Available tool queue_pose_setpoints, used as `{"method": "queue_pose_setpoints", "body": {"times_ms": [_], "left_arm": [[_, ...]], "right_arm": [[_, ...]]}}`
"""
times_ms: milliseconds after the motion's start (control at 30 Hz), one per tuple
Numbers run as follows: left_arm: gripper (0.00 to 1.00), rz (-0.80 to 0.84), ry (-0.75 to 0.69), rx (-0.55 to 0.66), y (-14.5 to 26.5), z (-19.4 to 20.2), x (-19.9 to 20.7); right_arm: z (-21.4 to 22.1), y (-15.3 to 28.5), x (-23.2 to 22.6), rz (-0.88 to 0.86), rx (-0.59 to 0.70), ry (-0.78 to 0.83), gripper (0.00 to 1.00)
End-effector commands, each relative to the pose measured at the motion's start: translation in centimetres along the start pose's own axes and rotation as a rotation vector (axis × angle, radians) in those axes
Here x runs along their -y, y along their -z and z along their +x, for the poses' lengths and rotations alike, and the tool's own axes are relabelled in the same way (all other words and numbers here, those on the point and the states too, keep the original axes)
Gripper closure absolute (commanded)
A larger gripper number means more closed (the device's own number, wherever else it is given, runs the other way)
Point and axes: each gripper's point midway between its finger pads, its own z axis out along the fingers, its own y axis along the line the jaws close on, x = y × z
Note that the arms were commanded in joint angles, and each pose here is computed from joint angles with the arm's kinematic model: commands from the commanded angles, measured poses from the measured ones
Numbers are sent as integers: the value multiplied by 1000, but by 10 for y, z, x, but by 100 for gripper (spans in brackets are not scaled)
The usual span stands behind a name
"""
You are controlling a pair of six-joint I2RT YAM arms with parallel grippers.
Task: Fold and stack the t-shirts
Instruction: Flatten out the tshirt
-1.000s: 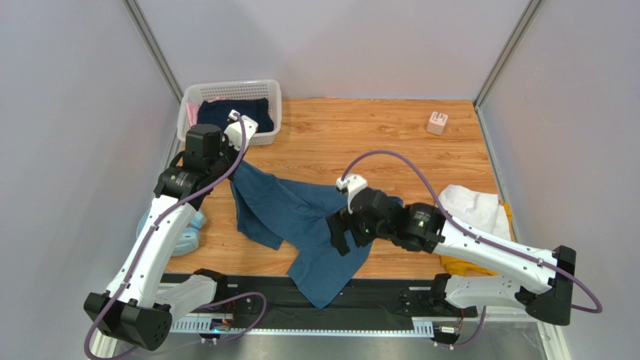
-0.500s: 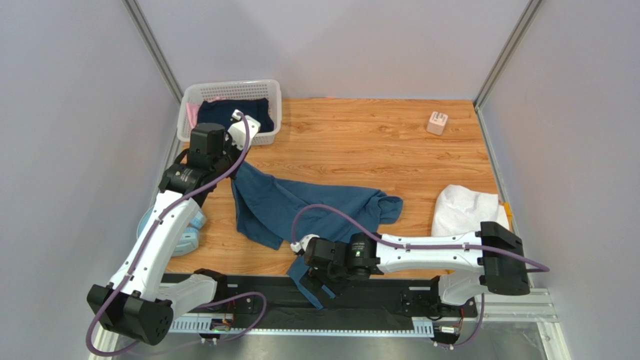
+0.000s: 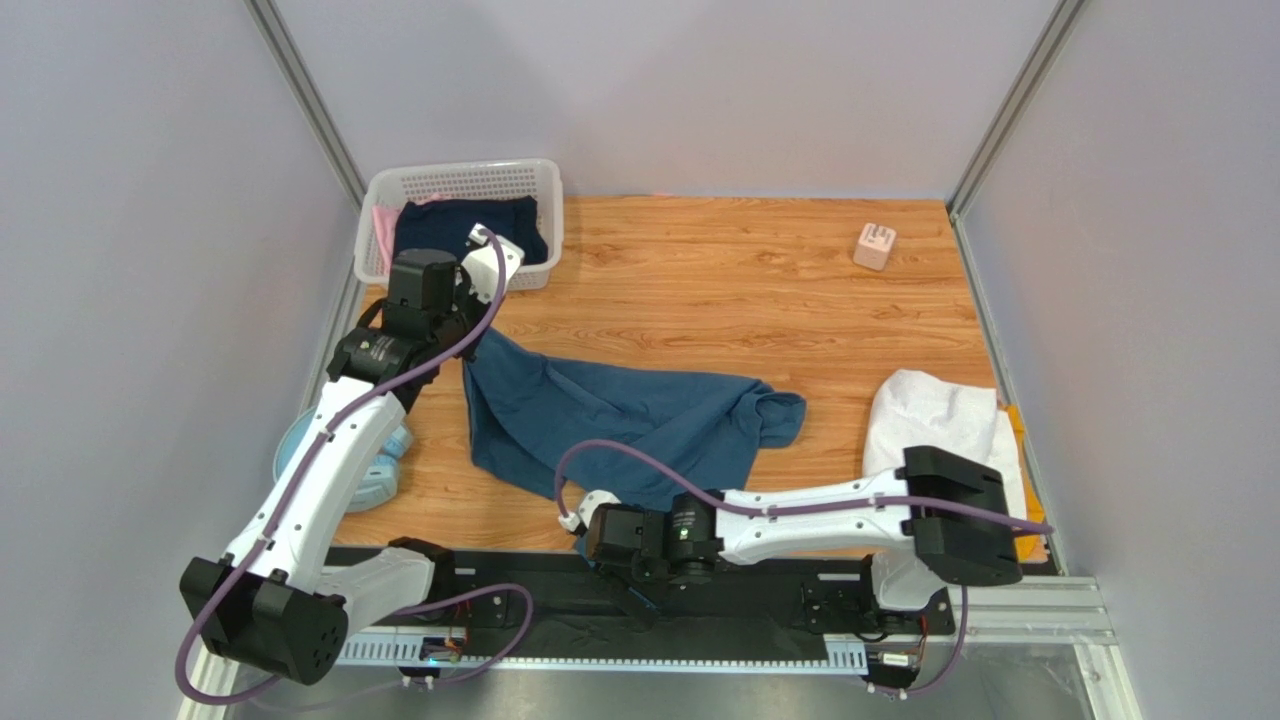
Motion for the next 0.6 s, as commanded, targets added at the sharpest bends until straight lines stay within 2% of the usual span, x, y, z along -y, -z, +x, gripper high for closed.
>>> {"method": "queue_pose_setpoints", "body": {"times_ms": [0, 267, 400, 567], "left_arm": [[100, -39, -6, 21, 2, -4, -8], [100, -40, -7, 26, 7, -2, -8], [100, -28, -6, 21, 4, 0, -5], [100, -28, -6, 18, 2, 0, -5]], "right_arm": [[-3, -40, 17, 142, 39, 14, 26], [-4, -59, 9, 141, 42, 17, 27], [-12, -44, 4, 134, 59, 23, 26], [-23, -9, -21, 42, 110, 44, 26]]}}
